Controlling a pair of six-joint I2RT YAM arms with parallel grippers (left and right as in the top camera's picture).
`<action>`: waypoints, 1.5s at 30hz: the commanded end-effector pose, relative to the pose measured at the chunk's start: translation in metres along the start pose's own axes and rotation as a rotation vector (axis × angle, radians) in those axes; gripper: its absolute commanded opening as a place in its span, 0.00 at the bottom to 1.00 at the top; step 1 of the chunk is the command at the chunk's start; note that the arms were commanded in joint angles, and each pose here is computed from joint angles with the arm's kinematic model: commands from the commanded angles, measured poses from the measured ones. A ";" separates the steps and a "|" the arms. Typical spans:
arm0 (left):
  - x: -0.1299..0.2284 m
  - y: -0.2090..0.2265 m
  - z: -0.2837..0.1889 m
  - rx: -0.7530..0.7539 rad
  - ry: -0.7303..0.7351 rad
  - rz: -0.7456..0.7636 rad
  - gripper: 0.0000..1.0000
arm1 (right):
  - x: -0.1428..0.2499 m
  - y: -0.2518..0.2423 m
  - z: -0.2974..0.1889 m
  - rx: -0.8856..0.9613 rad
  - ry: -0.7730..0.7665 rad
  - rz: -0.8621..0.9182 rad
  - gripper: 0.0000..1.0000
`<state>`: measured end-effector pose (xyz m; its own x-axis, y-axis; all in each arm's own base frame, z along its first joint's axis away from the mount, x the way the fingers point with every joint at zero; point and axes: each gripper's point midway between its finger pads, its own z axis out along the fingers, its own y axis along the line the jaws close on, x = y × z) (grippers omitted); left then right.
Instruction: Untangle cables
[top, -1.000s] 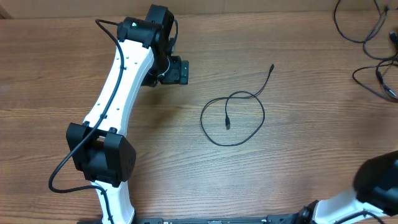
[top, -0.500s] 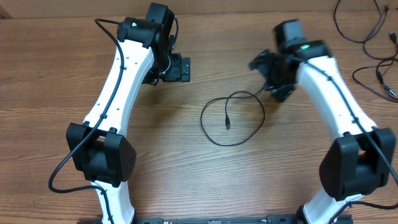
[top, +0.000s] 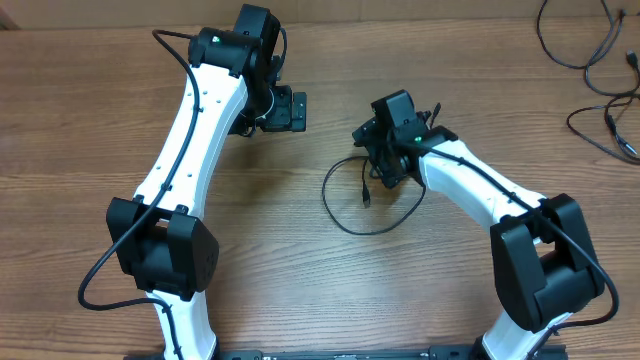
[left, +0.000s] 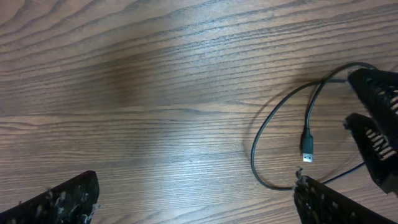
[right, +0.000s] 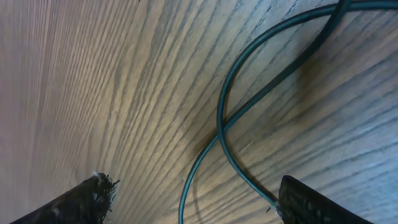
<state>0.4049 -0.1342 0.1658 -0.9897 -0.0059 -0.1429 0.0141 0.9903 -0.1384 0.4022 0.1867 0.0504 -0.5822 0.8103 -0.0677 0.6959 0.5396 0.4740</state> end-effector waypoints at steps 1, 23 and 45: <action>0.002 -0.002 0.005 -0.003 0.015 0.000 1.00 | 0.001 -0.006 0.008 0.017 -0.009 0.016 0.85; 0.013 0.004 0.035 -0.016 0.060 -0.005 1.00 | 0.085 0.009 0.066 -0.063 0.105 -0.201 0.84; -0.049 0.058 -0.030 0.041 -0.152 -0.160 0.92 | 0.081 -0.038 0.119 0.073 0.017 -0.248 0.04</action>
<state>0.4474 -0.0663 0.1872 -0.9493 -0.1817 -0.2564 -0.1383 0.9742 -0.1783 0.4119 0.2868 -0.0048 -0.7231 0.6681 -0.1751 0.4878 0.6735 0.5554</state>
